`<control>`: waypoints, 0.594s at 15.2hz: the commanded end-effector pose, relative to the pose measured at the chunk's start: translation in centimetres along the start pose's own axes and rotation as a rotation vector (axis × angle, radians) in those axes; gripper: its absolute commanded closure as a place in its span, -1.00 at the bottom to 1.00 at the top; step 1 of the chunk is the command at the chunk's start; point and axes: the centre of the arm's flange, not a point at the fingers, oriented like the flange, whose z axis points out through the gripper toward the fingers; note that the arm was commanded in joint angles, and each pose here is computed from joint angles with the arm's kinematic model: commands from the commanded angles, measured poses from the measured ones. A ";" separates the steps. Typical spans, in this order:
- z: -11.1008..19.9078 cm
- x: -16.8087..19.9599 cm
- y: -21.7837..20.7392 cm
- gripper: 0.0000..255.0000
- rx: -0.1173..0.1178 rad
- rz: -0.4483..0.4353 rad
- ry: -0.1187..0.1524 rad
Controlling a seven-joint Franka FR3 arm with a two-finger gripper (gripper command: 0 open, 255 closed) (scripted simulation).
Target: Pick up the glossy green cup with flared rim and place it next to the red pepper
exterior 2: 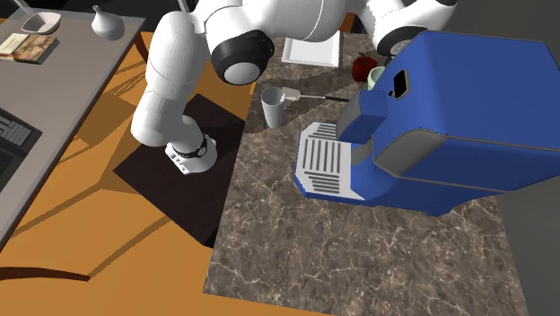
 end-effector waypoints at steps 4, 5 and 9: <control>0.0 0.0 0.0 -1.00 0.000 0.000 0.000; 0.0 0.0 0.0 -1.00 0.000 0.000 0.000; -5.0 0.0 0.0 -1.00 0.000 0.000 0.000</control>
